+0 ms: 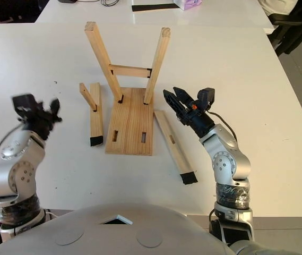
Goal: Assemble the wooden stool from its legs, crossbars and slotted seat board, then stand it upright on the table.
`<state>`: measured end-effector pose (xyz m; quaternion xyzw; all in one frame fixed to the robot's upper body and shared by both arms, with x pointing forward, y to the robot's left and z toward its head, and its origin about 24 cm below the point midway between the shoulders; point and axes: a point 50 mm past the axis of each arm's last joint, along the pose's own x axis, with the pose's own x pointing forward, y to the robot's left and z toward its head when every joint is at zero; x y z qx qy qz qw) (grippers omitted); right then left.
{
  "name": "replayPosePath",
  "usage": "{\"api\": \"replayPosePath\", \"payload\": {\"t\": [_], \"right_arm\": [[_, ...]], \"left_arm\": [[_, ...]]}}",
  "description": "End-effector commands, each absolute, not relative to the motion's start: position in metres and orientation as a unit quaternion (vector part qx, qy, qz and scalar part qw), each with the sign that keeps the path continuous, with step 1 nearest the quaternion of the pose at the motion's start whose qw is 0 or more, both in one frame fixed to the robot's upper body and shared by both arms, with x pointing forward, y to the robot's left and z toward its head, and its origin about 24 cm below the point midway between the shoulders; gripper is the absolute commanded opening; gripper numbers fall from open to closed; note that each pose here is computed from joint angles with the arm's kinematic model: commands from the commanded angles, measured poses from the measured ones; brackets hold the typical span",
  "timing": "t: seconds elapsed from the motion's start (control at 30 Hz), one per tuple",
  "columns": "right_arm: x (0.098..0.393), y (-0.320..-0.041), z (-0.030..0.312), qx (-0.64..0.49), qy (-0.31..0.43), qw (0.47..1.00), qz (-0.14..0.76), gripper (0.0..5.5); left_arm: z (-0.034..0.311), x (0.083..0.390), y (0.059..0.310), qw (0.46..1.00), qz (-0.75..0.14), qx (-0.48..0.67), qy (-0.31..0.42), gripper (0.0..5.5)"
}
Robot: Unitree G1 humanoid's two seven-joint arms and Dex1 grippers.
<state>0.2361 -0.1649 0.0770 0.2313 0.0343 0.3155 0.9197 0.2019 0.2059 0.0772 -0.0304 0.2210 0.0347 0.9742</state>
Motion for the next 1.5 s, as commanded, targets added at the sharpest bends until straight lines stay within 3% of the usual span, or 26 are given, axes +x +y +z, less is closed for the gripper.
{"api": "replayPosePath", "payload": {"t": [0.03, 0.37, 0.73, 1.3, 1.5], "right_arm": [[0.238, -0.166, 0.081, 0.218, 0.028, 0.923, 0.315, 2.57], [0.246, -0.169, 0.087, 0.202, 0.045, 0.915, 0.346, 2.57], [0.252, -0.158, 0.084, 0.204, 0.055, 0.906, 0.366, 2.57], [0.244, -0.149, 0.077, 0.222, 0.047, 0.91, 0.346, 2.57], [0.241, -0.143, 0.078, 0.228, 0.036, 0.911, 0.342, 2.57]], "left_arm": [[0.084, 0.204, 0.177, 0.972, -0.053, -0.029, 0.229, 2.59], [0.087, 0.198, 0.16, 0.962, 0.003, -0.05, 0.269, 3.99], [0.071, 0.208, 0.142, 0.951, -0.024, -0.061, 0.303, 3.99], [0.05, 0.194, 0.159, 0.924, -0.053, -0.013, 0.378, 3.99], [0.044, 0.187, 0.172, 0.916, -0.062, 0.01, 0.397, 3.08]]}}
